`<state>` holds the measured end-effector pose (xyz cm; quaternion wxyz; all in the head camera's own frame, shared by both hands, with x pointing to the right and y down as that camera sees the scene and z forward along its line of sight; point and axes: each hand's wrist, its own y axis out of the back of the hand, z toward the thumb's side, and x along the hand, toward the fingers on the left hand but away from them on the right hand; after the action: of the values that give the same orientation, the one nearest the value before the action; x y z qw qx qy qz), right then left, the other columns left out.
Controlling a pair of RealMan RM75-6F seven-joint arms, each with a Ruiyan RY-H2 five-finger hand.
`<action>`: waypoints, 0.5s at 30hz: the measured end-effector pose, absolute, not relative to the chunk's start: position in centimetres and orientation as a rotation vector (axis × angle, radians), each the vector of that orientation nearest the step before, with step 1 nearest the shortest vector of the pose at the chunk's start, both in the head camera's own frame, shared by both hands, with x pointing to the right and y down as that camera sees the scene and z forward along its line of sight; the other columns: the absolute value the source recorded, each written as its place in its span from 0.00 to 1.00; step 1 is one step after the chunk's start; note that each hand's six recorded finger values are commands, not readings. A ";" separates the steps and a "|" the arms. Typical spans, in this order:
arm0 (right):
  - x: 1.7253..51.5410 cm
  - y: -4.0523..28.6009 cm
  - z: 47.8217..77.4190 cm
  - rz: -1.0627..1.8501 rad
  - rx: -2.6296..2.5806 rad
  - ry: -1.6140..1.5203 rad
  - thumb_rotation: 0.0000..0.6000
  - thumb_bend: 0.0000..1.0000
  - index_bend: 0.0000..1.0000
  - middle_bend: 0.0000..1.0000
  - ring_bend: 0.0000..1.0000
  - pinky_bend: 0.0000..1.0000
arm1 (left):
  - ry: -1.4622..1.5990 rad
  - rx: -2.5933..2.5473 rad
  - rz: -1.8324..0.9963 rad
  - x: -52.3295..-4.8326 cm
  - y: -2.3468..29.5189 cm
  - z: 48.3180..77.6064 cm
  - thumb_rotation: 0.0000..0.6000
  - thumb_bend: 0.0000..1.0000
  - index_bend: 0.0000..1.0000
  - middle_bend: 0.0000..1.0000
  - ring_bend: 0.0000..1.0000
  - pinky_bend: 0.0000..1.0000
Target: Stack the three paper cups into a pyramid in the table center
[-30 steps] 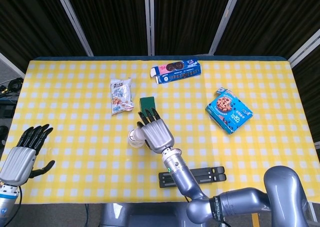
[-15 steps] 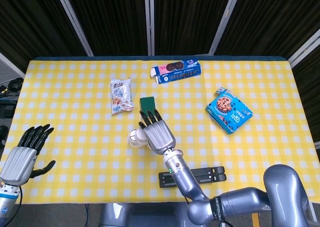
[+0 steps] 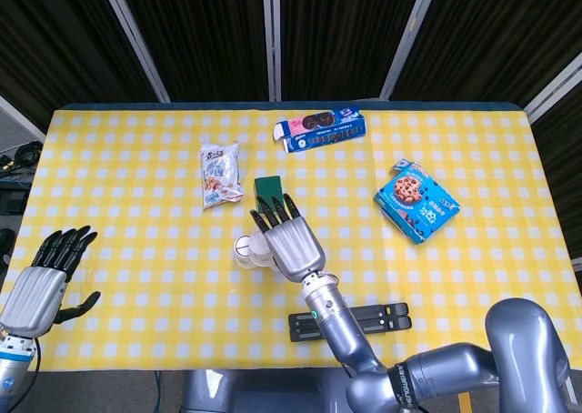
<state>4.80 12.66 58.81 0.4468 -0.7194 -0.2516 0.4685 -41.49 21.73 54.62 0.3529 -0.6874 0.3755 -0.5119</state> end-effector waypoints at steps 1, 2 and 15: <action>5.1 12.6 58.6 1.160 -1.776 -0.628 1.00 0.23 0.13 0.00 0.00 0.00 | 0.973 -1.776 -1.326 -41.5 21.7 54.6 1.00 0.28 0.00 0.00 0.00 0.00; 5.9 12.5 58.2 1.161 -1.763 -0.640 1.00 0.23 0.13 0.00 0.00 0.00 | 0.975 -1.774 -1.327 -41.6 21.7 54.6 1.00 0.28 0.00 0.00 0.00 0.00; 20.6 15.3 55.3 1.191 -1.666 -0.849 1.00 0.19 0.00 0.00 0.00 0.00 | 0.931 -1.729 -1.355 -41.8 21.7 55.0 1.00 0.20 0.00 0.00 0.00 0.00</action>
<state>20.56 15.32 55.30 0.4459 -0.6727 -0.3429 0.4808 -41.77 21.66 55.00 0.3689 -0.6736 0.3627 -0.5279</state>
